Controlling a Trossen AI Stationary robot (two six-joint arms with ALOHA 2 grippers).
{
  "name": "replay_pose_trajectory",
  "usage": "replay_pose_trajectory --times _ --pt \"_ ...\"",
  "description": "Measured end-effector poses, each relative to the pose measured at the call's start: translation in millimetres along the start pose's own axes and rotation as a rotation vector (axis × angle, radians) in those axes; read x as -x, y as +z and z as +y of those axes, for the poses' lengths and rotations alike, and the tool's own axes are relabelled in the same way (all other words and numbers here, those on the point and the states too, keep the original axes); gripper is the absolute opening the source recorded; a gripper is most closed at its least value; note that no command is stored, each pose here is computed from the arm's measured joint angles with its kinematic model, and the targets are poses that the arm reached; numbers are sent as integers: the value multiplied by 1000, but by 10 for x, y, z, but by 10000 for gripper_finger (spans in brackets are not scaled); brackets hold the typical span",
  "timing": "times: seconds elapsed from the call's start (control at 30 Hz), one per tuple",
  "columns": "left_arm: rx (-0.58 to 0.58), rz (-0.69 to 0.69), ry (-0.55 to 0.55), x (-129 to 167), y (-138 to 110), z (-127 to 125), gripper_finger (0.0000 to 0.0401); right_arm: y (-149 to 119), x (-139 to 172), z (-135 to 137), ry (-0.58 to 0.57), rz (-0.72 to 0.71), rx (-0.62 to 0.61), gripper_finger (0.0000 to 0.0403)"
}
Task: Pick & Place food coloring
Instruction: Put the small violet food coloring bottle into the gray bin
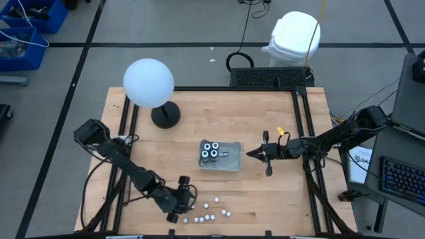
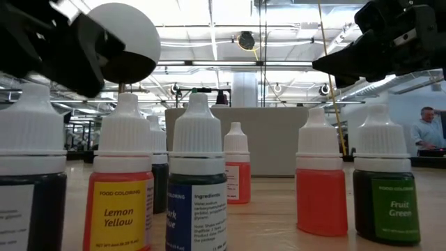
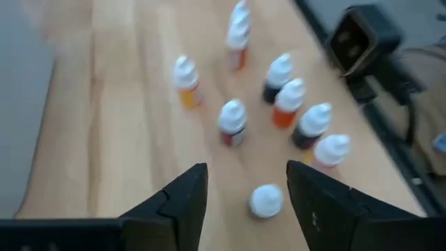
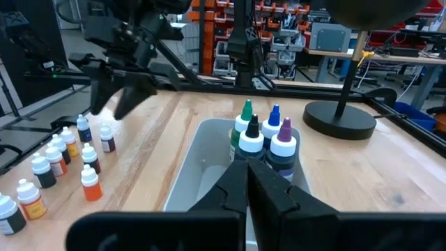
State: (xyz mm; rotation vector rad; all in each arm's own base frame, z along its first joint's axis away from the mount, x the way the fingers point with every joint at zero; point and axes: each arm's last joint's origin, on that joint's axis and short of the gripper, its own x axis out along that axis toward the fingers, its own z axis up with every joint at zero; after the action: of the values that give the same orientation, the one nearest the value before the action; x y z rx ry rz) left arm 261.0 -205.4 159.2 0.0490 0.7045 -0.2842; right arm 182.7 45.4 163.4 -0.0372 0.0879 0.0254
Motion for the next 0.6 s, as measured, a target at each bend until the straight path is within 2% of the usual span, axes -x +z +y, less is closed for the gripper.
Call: replay_pose_trajectory --times 0.33,0.6 --pt "46 73 -48 -65 -83 -2 189 2 0 -2 -2 -2 26 2" --pt "53 87 -32 -247 -199 -11 205 -5 0 -2 -3 5 7 2"
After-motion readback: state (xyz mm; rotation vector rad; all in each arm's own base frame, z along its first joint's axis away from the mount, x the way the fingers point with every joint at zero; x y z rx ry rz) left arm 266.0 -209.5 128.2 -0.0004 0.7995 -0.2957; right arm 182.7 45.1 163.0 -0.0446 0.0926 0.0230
